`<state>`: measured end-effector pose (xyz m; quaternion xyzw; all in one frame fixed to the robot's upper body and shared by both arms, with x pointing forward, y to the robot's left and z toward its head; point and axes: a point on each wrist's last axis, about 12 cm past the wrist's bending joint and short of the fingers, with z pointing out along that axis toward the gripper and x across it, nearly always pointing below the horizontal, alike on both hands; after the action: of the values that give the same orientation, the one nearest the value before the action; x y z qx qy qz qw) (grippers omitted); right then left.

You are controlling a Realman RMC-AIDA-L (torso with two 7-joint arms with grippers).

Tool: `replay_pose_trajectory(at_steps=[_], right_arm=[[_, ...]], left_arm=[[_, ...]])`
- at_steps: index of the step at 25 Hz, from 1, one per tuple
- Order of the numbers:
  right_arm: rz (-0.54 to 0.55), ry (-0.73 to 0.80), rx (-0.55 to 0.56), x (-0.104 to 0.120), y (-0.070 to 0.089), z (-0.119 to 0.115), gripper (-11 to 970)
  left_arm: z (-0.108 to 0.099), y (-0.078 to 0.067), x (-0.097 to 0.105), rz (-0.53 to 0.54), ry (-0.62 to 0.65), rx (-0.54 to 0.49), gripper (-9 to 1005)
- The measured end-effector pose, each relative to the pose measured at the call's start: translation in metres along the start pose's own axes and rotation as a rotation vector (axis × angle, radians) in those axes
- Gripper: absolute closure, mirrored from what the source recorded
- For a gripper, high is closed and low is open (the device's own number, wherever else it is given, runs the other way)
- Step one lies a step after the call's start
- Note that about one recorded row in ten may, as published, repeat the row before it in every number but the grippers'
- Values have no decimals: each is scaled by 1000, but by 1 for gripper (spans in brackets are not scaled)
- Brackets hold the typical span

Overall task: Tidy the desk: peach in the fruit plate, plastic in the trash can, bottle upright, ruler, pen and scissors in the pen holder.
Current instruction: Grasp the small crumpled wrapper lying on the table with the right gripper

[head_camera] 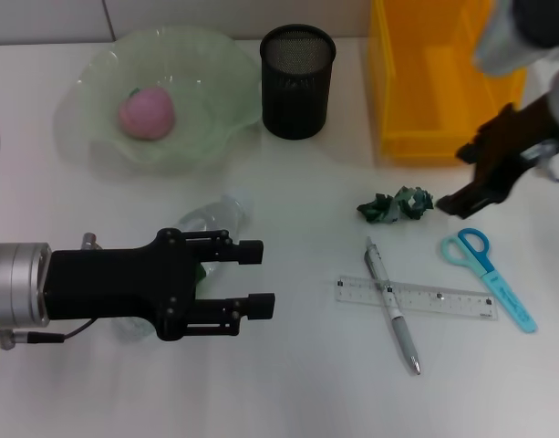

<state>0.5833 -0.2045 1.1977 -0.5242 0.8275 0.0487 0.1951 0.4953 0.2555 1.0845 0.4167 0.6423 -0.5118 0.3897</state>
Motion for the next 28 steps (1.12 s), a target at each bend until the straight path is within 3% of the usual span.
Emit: replay_pose_trajectory(at_steps=[11,16,25,28], right_arm=[[-134,5,48,-20,9,50,219],[-132,36,28,-20,6,69,246],[-120,33,23,-21,5,80,308],[-118,37,16,-20,6,80,453]], left_arm=[[5,1,1,-10,-5,10,302],[6,1,2,-19,-10,10,303],[5,1,2,-24,-12,9,303],[6,1,3,-29,-13,11,303]])
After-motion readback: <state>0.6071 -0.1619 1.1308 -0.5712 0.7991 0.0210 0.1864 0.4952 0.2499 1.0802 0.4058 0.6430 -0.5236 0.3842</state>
